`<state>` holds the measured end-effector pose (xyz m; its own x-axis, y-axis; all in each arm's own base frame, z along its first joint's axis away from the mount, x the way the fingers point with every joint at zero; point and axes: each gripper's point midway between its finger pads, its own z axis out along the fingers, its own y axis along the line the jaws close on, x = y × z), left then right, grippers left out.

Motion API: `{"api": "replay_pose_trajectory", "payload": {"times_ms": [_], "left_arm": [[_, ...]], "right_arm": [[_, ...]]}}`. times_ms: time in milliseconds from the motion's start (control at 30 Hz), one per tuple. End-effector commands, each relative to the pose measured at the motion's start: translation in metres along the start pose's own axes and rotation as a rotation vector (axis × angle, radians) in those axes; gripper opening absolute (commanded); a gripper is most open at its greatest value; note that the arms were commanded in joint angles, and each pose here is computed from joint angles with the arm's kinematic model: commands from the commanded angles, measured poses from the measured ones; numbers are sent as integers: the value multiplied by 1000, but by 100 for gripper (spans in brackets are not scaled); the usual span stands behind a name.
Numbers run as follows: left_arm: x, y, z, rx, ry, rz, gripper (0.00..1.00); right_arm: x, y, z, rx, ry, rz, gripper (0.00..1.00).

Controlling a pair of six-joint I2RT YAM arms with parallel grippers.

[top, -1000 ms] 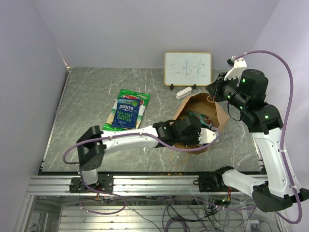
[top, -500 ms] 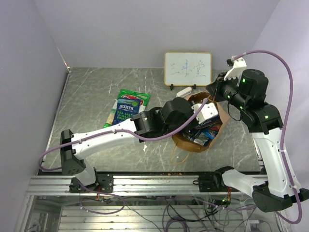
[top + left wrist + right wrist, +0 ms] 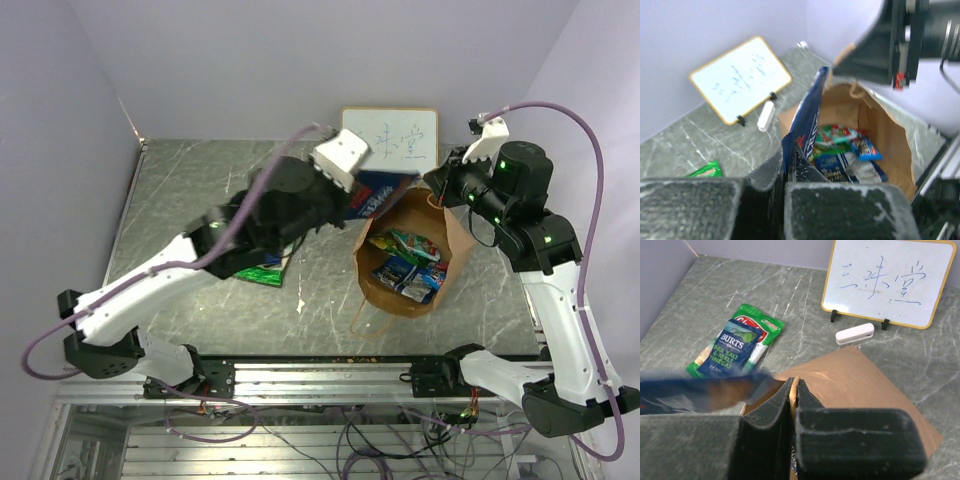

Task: Take the snacks out of the paper bag
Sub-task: Take out the snack from the paper bag, then place the snack at the center of the board.

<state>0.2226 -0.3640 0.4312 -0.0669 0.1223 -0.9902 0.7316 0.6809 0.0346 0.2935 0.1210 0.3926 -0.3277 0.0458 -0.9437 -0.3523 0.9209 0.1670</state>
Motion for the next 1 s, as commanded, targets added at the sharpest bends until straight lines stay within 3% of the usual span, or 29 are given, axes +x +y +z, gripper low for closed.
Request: {"api": "replay_pose_trajectory", "payload": {"times_ms": [0,267,400,567,667,967], "left_arm": [[-31,49,-38,-211,-23,-99,7],[-73,106,-85,-316,-199,-290,7],[-65,142,-84,-434,-176,-330,7],[-32,199,-74,-628,-80,-379,7],[-4,227,-63,-664,-30,-452,7],[99,272,-25,-640,54,-879,7]], "right_arm": [[-27,5,-2,-12,-78,4,0],[-10,-1,3,10,-38,9,0],[-12,-1,1,13,-40,7,0],[-17,-6,-5,45,-37,-12,0],[-19,-6,-7,47,-41,-19,0],[-19,-6,-9,49,-31,-25,0]]}}
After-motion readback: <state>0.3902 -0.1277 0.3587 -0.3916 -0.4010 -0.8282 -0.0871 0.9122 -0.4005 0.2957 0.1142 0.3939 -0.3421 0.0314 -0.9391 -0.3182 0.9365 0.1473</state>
